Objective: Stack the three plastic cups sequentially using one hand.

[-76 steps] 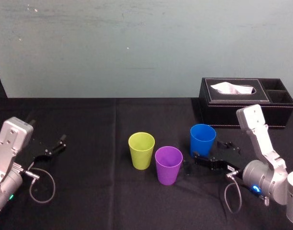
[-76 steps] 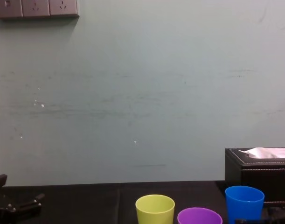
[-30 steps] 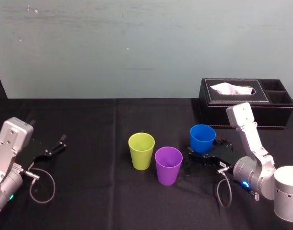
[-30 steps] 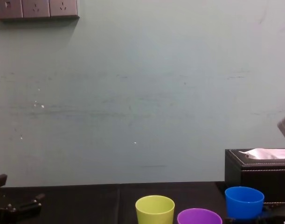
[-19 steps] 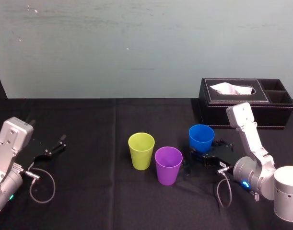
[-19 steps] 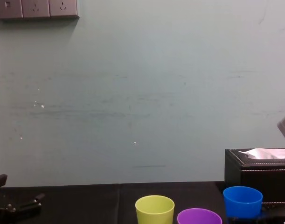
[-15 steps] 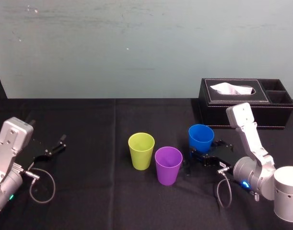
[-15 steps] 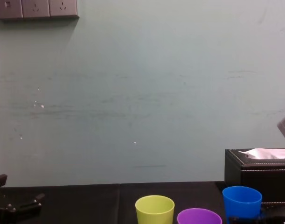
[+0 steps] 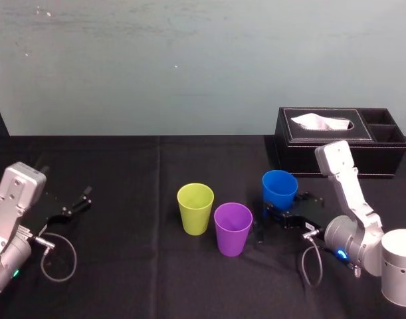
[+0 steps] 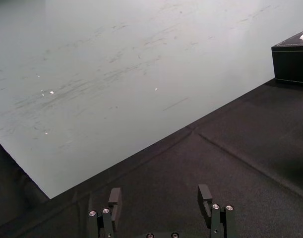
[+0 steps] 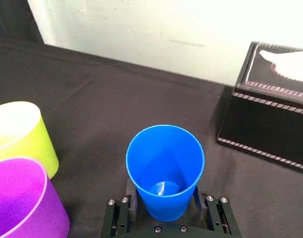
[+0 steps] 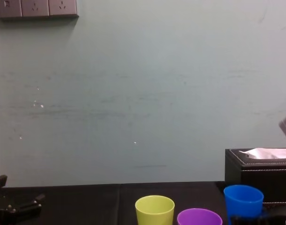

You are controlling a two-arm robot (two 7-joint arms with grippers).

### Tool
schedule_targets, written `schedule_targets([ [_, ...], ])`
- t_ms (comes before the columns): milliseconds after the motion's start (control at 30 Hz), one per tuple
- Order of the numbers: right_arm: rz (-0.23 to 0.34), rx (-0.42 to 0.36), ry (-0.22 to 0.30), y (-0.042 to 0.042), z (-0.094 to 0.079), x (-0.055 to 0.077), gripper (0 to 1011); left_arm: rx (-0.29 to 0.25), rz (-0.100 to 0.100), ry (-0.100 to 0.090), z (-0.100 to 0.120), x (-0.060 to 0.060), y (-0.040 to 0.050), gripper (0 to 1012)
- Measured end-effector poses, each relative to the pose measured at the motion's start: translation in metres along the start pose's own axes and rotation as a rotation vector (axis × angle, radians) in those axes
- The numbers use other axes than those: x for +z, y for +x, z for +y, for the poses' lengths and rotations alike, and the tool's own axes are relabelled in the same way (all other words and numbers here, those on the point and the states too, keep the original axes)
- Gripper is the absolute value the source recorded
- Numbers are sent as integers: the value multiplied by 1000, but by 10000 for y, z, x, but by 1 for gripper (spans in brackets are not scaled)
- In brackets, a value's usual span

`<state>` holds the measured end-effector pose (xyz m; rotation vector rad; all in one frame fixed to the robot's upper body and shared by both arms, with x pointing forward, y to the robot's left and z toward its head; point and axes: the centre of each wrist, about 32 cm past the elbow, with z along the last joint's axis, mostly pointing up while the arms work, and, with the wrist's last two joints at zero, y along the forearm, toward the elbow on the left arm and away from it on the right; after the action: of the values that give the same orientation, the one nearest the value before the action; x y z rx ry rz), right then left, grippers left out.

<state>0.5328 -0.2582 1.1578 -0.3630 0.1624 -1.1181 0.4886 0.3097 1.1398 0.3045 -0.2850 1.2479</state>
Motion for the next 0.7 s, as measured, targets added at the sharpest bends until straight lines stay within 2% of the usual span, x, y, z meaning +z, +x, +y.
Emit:
schedule_targets([
  [200,-18,-9,25,27,-56,152,692,0,0,0,0,0,0,1000],
  [333,-34,1,48,38,-92,332,692,0,0,0,0,0,0,1000],
  [400,-40,8,58,36,-104,402,693,0,0,0,0,0,0,1000],
  [467,-53,25,71,25,-126,529,692,0,0,0,0,0,0,1000],
  [500,-53,25,71,25,-126,529,692,0,0,0,0,0,0,1000],
  [600,-63,50,85,5,-139,671,693,0,0,0,0,0,0,1000],
  [700,-65,67,92,-15,-132,752,693,0,0,0,0,0,0,1000],
])
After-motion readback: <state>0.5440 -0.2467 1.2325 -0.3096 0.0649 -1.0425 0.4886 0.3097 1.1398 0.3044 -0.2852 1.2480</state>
